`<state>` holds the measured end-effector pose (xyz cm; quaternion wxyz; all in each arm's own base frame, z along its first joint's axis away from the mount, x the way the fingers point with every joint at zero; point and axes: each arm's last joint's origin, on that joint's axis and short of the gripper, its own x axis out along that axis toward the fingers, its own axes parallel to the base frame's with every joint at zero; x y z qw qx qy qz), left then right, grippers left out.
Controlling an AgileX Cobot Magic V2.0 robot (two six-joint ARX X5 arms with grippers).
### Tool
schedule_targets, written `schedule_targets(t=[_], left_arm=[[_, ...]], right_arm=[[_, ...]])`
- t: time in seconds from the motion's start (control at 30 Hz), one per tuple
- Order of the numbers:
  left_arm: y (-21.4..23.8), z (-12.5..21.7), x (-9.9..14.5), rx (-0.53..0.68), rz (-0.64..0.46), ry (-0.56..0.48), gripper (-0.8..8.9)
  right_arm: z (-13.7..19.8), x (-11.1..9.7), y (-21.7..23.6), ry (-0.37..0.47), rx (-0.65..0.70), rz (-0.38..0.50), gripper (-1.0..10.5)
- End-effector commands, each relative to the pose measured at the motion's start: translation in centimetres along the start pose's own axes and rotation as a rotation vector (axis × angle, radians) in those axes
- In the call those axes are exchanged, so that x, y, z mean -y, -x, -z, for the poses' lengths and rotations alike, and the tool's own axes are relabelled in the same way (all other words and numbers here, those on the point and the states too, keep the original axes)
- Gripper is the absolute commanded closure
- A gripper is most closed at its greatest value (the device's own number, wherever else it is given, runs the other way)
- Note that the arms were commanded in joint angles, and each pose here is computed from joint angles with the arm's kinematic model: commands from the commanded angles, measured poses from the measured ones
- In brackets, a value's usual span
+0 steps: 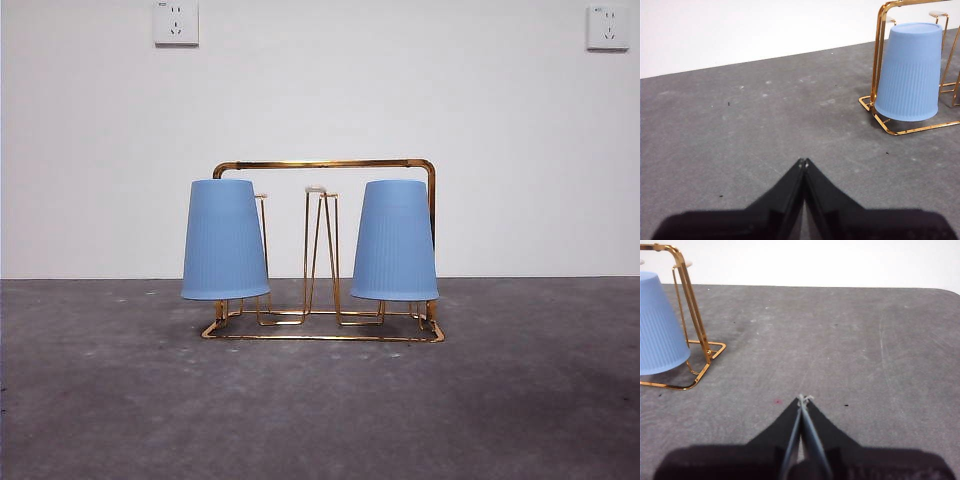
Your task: Pick up cup 1,put cup 1 in the cup rack,pick up cup 2,put cup 2 in the cup rack
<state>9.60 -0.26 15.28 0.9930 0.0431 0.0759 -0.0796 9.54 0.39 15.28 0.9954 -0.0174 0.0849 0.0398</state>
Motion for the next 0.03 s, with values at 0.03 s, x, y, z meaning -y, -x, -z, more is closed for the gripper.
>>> schedule_targets(t=[0.03], left_arm=[[-0.10, 0.28, -0.01, -0.003, 0.002, 0.008, 8.16]], right_arm=[[0.22, 0.01, -0.08, -0.011, -0.002, 0.003, 9.4]])
